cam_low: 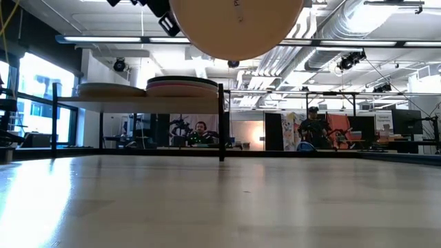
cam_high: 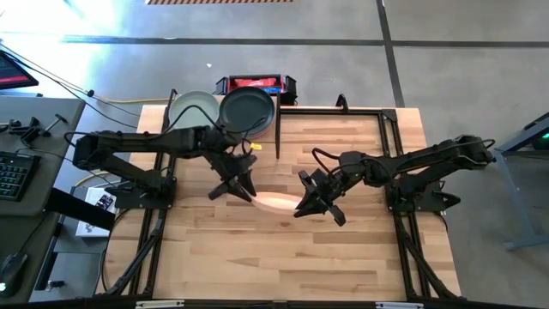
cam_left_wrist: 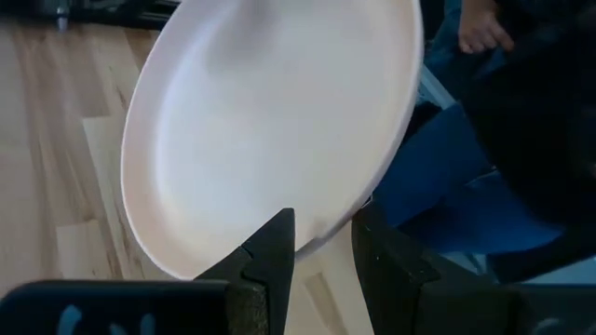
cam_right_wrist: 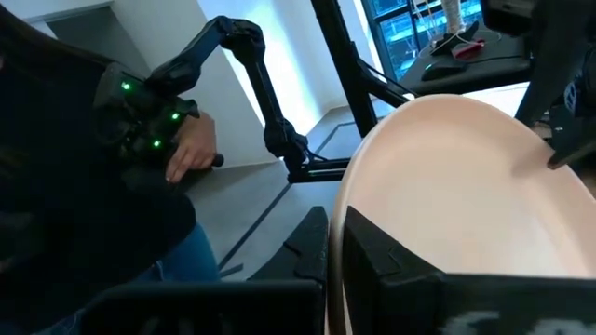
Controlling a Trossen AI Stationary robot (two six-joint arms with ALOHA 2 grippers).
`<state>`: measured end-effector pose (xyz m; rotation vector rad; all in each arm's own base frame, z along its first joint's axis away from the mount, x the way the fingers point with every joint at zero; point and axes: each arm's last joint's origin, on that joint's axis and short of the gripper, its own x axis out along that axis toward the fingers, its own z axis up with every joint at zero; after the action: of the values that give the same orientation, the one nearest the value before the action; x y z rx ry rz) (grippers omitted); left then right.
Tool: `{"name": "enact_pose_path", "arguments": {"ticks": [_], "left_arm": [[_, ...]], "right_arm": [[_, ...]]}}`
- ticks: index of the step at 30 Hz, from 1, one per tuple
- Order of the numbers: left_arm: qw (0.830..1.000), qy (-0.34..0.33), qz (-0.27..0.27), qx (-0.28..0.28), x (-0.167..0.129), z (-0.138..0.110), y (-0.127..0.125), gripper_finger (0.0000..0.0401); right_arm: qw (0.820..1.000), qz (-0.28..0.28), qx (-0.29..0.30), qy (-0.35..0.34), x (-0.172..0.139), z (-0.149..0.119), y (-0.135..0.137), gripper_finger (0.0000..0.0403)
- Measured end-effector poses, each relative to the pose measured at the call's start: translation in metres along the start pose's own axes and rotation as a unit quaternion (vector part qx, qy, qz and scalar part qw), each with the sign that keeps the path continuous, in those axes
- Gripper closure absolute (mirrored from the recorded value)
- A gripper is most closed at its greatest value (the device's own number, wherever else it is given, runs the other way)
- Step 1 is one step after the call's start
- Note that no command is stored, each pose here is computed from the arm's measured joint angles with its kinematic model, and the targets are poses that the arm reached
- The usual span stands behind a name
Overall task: Place and stack plates onto a shelf
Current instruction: Stack the light orange plate on top of the blue plate on the shelf
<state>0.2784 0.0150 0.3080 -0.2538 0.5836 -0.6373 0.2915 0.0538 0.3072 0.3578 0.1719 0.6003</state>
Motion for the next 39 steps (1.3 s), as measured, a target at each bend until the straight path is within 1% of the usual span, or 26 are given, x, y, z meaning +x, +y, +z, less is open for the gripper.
{"name": "enact_pose_path", "arguments": {"ticks": [4,10,13,16,20,25,27,37,39], "left_arm": [[0.999,0.001,-0.007,0.036,0.003,0.001,-0.003,0.0302],[0.997,0.003,-0.015,0.076,0.008,0.001,-0.009,0.0302],[0.995,-0.005,-0.014,0.101,0.009,0.003,-0.01,0.0302],[0.993,-0.014,-0.001,0.114,0.01,0.006,-0.011,0.0305],[0.992,-0.018,0.007,0.127,0.01,0.007,-0.01,0.0327],[0.99,-0.018,-0.004,0.137,0.01,0.007,-0.012,0.0376],[0.99,-0.019,-0.009,0.138,0.01,0.007,-0.012,0.0389],[0.99,-0.017,-0.007,0.137,0.012,0.007,-0.015,0.039],[0.991,-0.016,-0.007,0.134,0.012,0.006,-0.014,0.039]], "right_arm": [[1.0,-0.004,0.0,-0.002,0.0,0.0,0.0,0.0403],[1.0,-0.008,0.0,-0.003,-0.001,0.001,-0.002,0.0403],[1.0,-0.012,0.0,-0.005,-0.002,0.002,-0.004,0.0403],[1.0,-0.02,0.002,-0.008,-0.003,0.002,-0.006,0.0403],[0.999,-0.034,0.001,-0.015,-0.003,0.003,-0.006,0.0403],[0.999,-0.035,-0.001,-0.02,-0.003,0.004,-0.006,0.0403],[0.999,-0.034,-0.001,-0.02,-0.003,0.004,-0.006,0.0402],[0.999,-0.039,-0.004,-0.021,-0.003,0.004,-0.006,0.0402],[0.999,-0.04,-0.012,-0.021,-0.003,0.004,-0.006,0.0402]]}}
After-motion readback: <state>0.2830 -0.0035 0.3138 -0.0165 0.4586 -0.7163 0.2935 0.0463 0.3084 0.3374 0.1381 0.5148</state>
